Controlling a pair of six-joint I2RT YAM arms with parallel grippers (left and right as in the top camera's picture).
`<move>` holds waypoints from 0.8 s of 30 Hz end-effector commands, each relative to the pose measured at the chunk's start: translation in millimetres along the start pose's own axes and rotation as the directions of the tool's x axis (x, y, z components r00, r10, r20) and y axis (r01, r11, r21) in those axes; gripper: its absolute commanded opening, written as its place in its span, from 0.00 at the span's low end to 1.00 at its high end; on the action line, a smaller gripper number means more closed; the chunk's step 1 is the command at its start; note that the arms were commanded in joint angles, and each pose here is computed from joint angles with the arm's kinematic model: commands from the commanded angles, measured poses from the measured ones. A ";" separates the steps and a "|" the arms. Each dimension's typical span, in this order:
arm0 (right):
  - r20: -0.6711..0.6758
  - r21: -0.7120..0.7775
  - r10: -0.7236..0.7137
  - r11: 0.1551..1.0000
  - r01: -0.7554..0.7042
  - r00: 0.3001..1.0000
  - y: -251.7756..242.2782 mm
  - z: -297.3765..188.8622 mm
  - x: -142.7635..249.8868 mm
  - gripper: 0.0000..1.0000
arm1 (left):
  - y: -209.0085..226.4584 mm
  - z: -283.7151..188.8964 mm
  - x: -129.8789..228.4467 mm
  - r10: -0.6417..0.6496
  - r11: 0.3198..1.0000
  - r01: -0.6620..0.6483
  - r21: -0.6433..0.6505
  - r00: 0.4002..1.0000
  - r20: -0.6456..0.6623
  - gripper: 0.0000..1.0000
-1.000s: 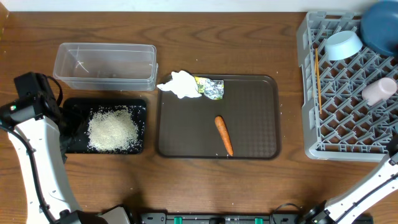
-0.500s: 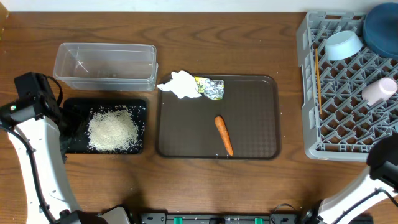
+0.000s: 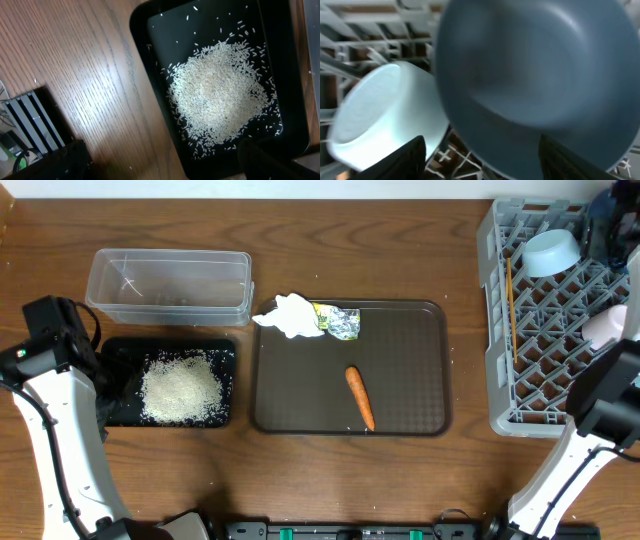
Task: Sort waste into correct bins and load items into the dishwasher rack
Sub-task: 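Lower the blue bowl upright into the rack's back corner and release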
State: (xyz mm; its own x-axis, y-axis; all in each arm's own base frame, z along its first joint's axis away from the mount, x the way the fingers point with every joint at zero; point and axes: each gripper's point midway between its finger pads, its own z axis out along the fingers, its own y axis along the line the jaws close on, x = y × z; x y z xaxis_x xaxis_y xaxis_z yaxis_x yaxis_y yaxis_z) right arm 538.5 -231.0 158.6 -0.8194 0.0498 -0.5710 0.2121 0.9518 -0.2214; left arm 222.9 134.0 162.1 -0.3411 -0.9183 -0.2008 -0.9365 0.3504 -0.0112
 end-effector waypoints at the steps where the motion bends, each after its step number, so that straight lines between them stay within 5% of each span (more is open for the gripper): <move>1: -0.048 0.046 -0.004 0.999 0.006 0.999 -13.9 15.4 14.7 0.68 | 2.1 -5.6 -3.4 -0.018 1.000 0.018 0.002 1.000 0.020 0.98; 6: -0.051 0.023 0.004 1.000 -0.003 0.999 -14.0 21.3 18.0 0.54 | 2.1 -5.6 -3.6 -0.019 1.000 0.019 0.002 1.000 0.021 0.98; 16: -0.105 -0.018 -0.014 1.000 0.013 0.994 -4.8 41.3 36.2 0.50 | 2.1 -5.6 -3.4 -0.018 1.000 0.018 0.002 1.000 0.020 0.98; 24: -0.080 -0.051 0.002 0.999 -0.006 0.997 0.0 39.9 29.2 0.18 | 2.1 -5.6 -3.4 -0.018 1.000 0.018 0.002 1.000 0.020 0.98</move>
State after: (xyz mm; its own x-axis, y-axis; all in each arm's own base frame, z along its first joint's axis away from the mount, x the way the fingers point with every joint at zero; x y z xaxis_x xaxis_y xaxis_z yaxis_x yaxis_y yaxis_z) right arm 533.1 -242.7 111.9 -0.8658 0.0593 -0.4968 0.1852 0.9604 -0.2081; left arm 222.8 134.0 162.1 -0.3412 -0.9184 -0.2005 -0.9366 0.3504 -0.0110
